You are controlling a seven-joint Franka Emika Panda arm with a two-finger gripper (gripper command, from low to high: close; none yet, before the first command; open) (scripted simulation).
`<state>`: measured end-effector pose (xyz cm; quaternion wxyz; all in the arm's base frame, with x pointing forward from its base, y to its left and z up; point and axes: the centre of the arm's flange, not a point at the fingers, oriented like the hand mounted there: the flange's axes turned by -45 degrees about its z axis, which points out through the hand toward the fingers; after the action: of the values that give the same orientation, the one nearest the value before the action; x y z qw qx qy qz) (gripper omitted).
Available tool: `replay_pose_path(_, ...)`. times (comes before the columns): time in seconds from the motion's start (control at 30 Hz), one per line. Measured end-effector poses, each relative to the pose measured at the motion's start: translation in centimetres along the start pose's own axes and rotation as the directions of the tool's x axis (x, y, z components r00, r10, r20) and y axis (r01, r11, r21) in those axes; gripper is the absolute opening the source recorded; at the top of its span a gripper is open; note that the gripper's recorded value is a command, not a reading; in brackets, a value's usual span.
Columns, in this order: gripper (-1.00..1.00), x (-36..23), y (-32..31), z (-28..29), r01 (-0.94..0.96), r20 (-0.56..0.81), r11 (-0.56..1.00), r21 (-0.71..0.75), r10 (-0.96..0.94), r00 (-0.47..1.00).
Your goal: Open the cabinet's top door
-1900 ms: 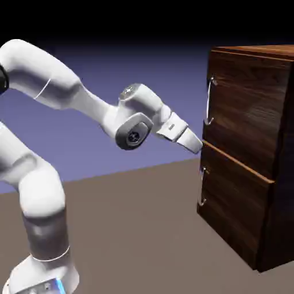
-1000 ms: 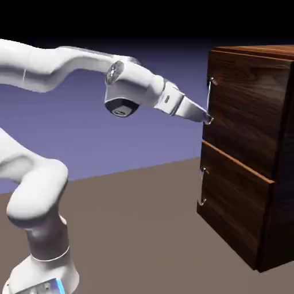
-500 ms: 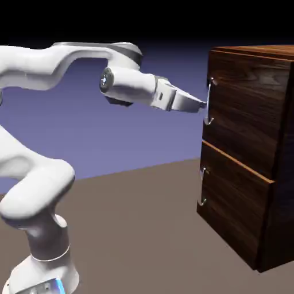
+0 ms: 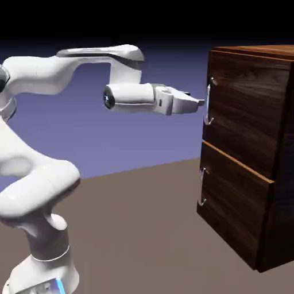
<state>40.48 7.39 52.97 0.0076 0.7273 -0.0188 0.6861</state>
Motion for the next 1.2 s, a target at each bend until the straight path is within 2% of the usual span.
replay_pose_path(0.23, 0.0, -2.2, -2.0, 1.8, 0.014, -0.059, 1.0, -0.019, -0.015, 0.998)
replay_pose_path(0.4, 0.0, -1.9, -1.9, 6.8, 0.014, -0.059, 1.0, -0.019, -0.015, 0.998)
replay_pose_path(0.43, -1.0, -1.9, -1.9, 6.8, 0.014, -0.059, 1.0, -0.019, -0.015, 0.998)
replay_pose_path(0.5, -1.0, -1.9, -1.9, 6.8, 0.014, -0.059, 1.0, -0.019, -0.015, 0.998)
replay_pose_path(0.83, -1.0, -2.2, 2.6, -0.1, 0.03, -0.058, 0.971, 0.236, -0.016, 0.998)
replay_pose_path(1.2, -1.0, -2.5, 9.6, -6.3, 0.042, -0.058, 0.864, 0.502, -0.015, 0.998)
